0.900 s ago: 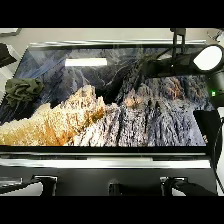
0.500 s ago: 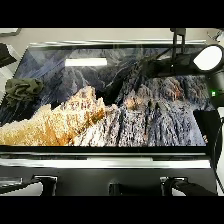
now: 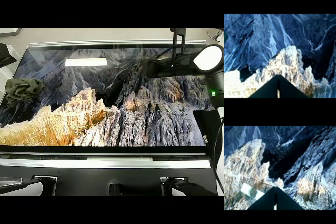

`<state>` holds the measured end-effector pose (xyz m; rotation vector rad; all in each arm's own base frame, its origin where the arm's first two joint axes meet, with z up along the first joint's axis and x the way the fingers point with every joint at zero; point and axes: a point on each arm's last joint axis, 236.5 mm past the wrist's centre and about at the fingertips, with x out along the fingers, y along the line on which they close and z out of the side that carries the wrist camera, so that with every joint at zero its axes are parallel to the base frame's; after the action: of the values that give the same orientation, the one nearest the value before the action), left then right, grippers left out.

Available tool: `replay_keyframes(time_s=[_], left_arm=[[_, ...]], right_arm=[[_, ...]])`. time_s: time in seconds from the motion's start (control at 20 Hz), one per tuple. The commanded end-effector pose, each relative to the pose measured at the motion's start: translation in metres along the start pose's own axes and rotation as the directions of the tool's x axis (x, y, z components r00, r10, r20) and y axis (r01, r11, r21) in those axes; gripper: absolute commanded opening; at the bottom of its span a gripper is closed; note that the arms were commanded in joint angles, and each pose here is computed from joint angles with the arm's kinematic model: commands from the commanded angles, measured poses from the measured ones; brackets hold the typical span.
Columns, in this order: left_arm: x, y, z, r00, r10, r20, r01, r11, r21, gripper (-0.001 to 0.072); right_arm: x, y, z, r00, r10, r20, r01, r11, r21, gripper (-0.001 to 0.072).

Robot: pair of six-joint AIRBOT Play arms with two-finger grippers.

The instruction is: Fold the clothes and pants, and hang the long-sleeved shirts on hangers.

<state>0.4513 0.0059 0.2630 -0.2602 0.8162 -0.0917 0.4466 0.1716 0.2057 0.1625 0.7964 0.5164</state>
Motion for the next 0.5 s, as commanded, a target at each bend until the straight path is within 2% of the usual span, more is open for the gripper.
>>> replay_keyframes(time_s=[0.0,0.45], left_arm=[[0.0002,0.0004,-0.0001,1.0,0.001,-0.001,-0.001,1.0,-0.001,0.0018],[0.0002,0.0005,-0.0001,1.0,0.001,-0.001,-0.001,1.0,0.0,0.0019]], right_arm=[[-0.0002,0.0005,0.0,1.0,0.001,0.0,-0.001,1.0,0.0,0.0033],[-0.0004,0.0005,0.0088,0.999,0.001,0.037,-0.001,1.0,0.002,0.0033]])
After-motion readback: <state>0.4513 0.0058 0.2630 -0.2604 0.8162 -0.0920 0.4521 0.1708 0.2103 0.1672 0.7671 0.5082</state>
